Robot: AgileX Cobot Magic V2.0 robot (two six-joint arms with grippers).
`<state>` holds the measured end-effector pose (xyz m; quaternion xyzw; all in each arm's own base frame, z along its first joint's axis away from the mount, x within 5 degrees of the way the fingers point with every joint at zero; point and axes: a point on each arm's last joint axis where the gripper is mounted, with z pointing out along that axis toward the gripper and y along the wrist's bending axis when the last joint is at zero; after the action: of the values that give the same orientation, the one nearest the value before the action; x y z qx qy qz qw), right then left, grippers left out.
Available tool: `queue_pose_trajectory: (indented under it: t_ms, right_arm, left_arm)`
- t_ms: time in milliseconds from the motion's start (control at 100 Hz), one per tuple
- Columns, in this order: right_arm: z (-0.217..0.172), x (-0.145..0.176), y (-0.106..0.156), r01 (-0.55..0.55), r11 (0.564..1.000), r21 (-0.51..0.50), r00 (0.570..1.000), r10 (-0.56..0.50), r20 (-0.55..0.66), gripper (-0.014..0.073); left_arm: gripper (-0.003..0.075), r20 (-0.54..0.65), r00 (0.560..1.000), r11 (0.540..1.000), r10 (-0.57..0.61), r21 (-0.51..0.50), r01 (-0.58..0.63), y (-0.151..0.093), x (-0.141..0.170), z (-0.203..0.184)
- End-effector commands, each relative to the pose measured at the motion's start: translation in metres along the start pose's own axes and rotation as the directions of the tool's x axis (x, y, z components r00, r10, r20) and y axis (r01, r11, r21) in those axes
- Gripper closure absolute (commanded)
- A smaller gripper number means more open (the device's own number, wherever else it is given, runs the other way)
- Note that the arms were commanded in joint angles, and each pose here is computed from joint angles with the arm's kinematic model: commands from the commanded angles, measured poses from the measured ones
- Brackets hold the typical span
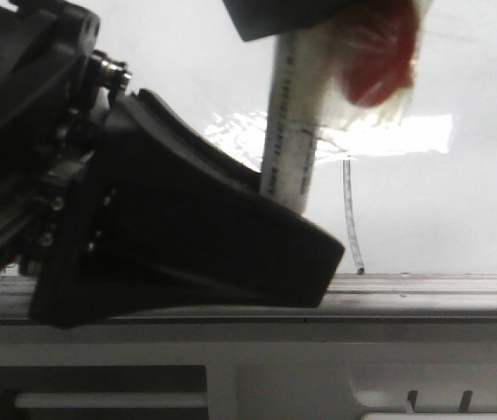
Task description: Write number 9 on whiteboard
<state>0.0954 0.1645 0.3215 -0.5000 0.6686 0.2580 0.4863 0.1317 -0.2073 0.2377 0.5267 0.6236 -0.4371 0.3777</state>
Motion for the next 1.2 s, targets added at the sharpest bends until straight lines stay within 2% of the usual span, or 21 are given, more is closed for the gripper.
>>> queue_pose_trajectory:
  t_ms: [0,100,280,390,490,630,780,970,1040,1080,1190]
  right_arm:
    - [-0.0046,-0.0139,0.0000,-0.003,1.000,0.006,0.998,0.002,0.065,0.0669]
    - [-0.0045,-0.0138,0.0016,-0.001,1.000,-0.004,0.998,0.001,0.063,0.0669]
    - [-0.0044,-0.0133,0.0027,-0.002,1.000,-0.012,0.998,0.003,0.056,0.0669]
    - [-0.0036,-0.0105,0.0033,-0.005,1.000,-0.017,0.999,0.006,0.046,0.0669]
    - [-0.0029,-0.0081,0.0039,-0.007,1.000,-0.020,0.999,0.008,0.038,0.0669]
    - [-0.0029,-0.0075,0.0046,-0.014,1.000,-0.028,0.999,0.014,0.031,0.0669]
    - [-0.0029,-0.0074,0.0051,-0.024,0.999,-0.034,0.999,0.025,0.029,0.0669]
    - [-0.0029,-0.0076,0.0054,-0.035,0.999,-0.037,0.999,0.036,0.031,0.0666]
    - [-0.0029,-0.0076,0.0054,-0.035,0.999,-0.037,0.999,0.036,0.031,0.0623]
    - [-0.0029,-0.0076,0.0054,-0.035,0.999,-0.037,0.999,0.036,0.031,0.0566]
    - [-0.0030,-0.0077,0.0039,-0.038,0.999,-0.029,0.999,0.039,0.033,0.0316]
  left_arm:
    - [0.0364,0.126,0.992,0.999,-0.019,0.047,0.014,-0.0057,-0.0208,-0.0024]
    - [0.0364,0.141,0.990,0.998,0.018,0.065,-0.028,-0.0078,-0.0218,-0.0027]
    - [0.0366,0.149,0.989,0.996,0.017,0.080,-0.030,-0.0092,-0.0226,-0.0029]
    - [0.0394,0.168,0.986,0.993,0.017,0.110,-0.036,-0.0119,-0.0247,-0.0034]
    - [0.0448,0.172,0.985,0.993,0.022,0.109,-0.041,-0.0116,-0.0266,-0.0034]
    - [0.0561,0.185,0.982,0.991,0.024,0.121,-0.047,-0.0124,-0.0296,-0.0037]
    - [0.0742,0.189,0.982,0.991,0.024,0.127,-0.049,-0.0129,-0.0300,-0.0038]
    - [0.0739,0.188,0.982,0.991,0.021,0.128,-0.046,-0.0129,-0.0300,-0.0038]
    - [0.0739,0.188,0.982,0.991,0.021,0.128,-0.046,-0.0129,-0.0300,-0.0038]
    - [0.0739,0.188,0.982,0.991,0.021,0.128,-0.046,-0.0129,-0.0300,-0.0038]
    - [0.0739,0.185,0.982,0.991,0.021,0.123,-0.044,-0.0124,-0.0297,-0.0037]
